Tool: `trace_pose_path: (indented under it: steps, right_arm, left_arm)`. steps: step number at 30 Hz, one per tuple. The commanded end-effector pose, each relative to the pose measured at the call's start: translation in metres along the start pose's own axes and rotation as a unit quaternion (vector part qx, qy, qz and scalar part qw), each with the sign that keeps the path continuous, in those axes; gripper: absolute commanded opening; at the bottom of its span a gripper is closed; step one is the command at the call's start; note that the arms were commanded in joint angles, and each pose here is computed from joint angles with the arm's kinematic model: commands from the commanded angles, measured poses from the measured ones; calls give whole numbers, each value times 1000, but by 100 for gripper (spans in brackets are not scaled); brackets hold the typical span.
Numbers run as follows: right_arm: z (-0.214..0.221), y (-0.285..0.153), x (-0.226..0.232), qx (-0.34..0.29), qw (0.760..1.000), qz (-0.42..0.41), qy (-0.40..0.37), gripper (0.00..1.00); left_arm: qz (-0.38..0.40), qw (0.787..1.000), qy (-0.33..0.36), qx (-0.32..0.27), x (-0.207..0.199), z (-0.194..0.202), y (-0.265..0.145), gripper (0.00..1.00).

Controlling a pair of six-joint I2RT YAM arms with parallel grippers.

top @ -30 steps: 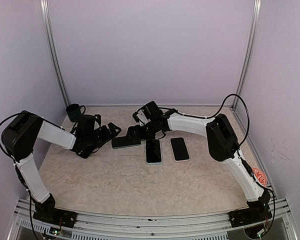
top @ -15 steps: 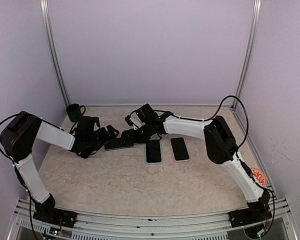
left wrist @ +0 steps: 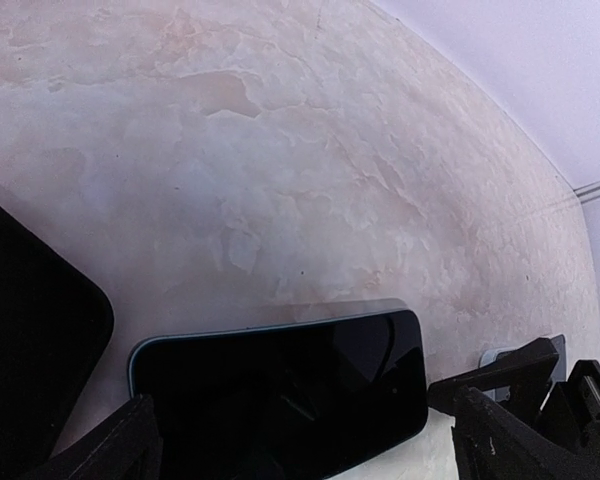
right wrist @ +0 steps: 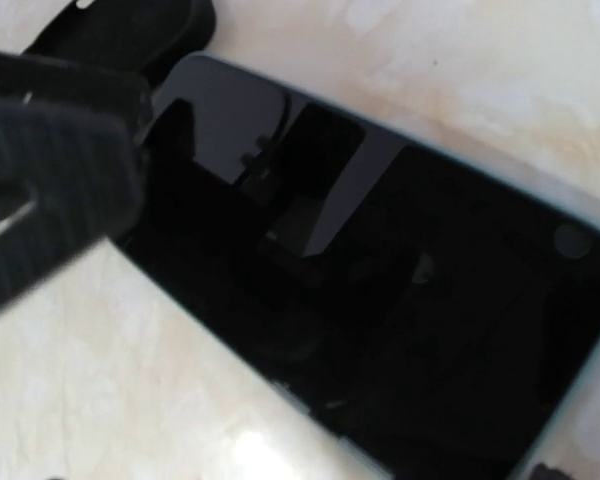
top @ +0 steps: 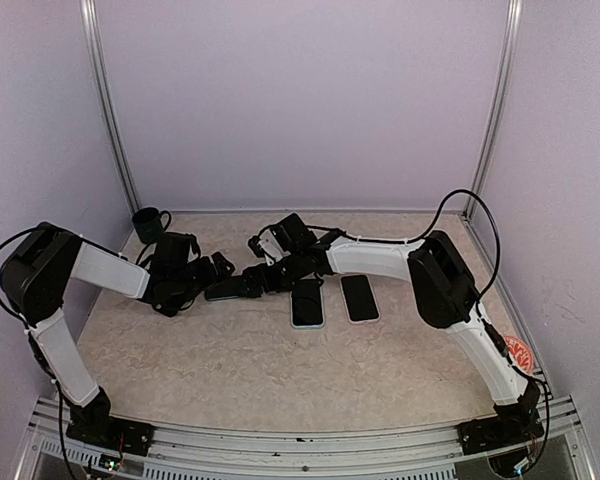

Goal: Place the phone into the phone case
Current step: Move the phone to the center of the board.

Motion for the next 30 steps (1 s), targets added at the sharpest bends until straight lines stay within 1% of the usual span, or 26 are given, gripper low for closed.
trace_pose_path:
  steps: [1, 3, 6, 7, 10, 14, 21, 26, 30]
  right_arm:
    - [10, -11, 8, 7, 1000, -2, 5, 100]
    - [11, -15, 11, 7, 1000, -3, 4, 99]
    - [12, -24, 18, 2, 1000, -8, 0, 99]
    - [13, -28, 20, 0, 1000, -10, -1, 100]
    - [19, -42, 33, -6, 1000, -19, -8, 100]
    - [29, -72, 57, -16, 999, -32, -25, 99]
    - [53, -144, 97, -51, 995, -59, -61, 99]
    - [70, -184, 99, -75, 993, -62, -64, 100]
    - [82, -205, 96, -85, 993, -59, -64, 99]
  left_arm:
    - [3, 998, 35, -46, -11, -40, -8, 99]
    - [7, 997, 48, -53, -14, -57, -5, 99]
    - [17, 997, 69, -41, -20, -76, 10, 99]
    - [16, 997, 74, -27, -19, -75, 20, 99]
    - [14, 996, 89, -12, -21, -80, 39, 99]
    - [8, 994, 106, 16, -14, -74, 62, 99]
    - [61, 986, 143, 58, -17, -64, 77, 93]
    - [90, 978, 164, 96, -22, -47, 84, 90]
    - [112, 970, 177, 122, -27, -31, 85, 85]
Point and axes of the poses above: each gripper's point midway between its finger pads, its own y axis out along the fingers, its own x axis along the line the jaws close on, z = x × y, the point moved 9 cm from there along -y, back along the fingers, and after that the axes turned 13 degrees about y, right-handed, at the moved point
